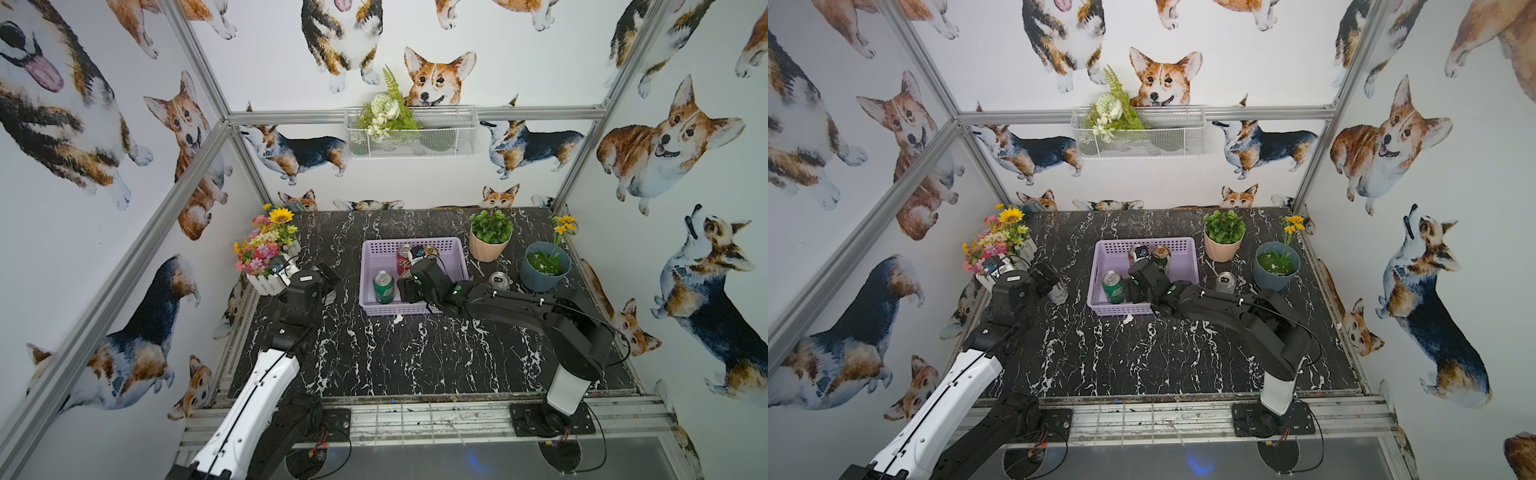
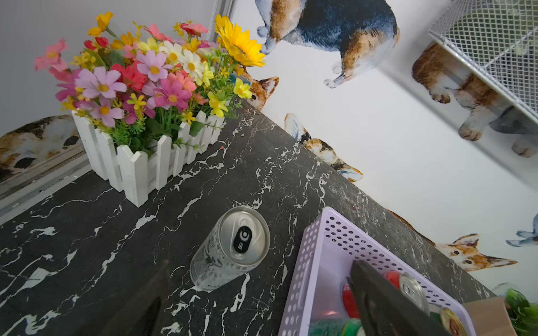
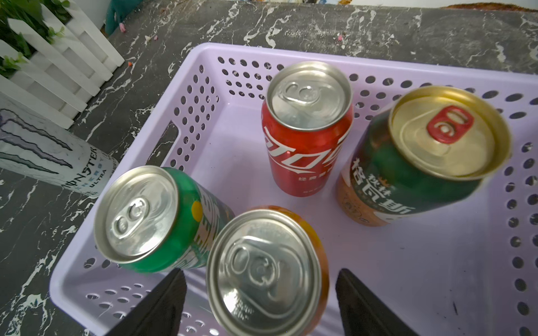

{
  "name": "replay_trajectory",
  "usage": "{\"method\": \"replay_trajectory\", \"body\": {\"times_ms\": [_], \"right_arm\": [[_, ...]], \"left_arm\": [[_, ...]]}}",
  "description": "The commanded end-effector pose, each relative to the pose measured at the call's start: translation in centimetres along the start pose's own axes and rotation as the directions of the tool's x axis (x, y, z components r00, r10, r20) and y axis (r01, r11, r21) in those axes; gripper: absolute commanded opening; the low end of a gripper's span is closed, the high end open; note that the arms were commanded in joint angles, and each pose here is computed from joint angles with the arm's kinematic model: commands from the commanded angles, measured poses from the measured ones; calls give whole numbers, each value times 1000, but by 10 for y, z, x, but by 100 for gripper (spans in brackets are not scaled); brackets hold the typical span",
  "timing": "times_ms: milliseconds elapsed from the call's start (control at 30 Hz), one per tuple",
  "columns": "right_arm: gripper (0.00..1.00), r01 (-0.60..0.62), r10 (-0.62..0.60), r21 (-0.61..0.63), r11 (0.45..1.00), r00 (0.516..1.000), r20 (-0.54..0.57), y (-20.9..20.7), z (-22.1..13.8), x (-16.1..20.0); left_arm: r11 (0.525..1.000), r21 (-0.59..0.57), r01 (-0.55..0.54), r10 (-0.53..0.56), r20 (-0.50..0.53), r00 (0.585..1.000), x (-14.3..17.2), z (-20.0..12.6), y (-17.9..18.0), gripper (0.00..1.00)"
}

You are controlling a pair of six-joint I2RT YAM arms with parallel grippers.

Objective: Take out the drinks from the basket
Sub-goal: Pick up the drink from the basket.

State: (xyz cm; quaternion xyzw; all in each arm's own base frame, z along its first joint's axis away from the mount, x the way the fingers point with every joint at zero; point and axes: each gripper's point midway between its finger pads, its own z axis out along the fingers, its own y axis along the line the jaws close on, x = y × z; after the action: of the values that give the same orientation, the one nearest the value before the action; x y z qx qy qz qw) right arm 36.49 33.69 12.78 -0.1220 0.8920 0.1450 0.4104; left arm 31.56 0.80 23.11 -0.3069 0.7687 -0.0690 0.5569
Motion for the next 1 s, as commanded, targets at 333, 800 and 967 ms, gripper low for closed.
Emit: {"method": "replay_trajectory", "body": {"times_ms": [333, 800, 967], "right_arm": [[75, 3, 5, 73, 997, 994, -108, -4, 21, 16], [80, -15, 15, 6, 1000, 999, 30, -1, 21, 7], [84, -23, 22, 31, 999, 999, 50, -4, 22, -7]], "left_arm": [[1000, 22, -19, 19, -16, 1000, 3, 0, -4, 100], [999, 38, -20, 21, -23, 1000, 3, -1, -7, 100], [999, 36, -27, 28, -29, 999, 4, 0, -7, 100]]}}
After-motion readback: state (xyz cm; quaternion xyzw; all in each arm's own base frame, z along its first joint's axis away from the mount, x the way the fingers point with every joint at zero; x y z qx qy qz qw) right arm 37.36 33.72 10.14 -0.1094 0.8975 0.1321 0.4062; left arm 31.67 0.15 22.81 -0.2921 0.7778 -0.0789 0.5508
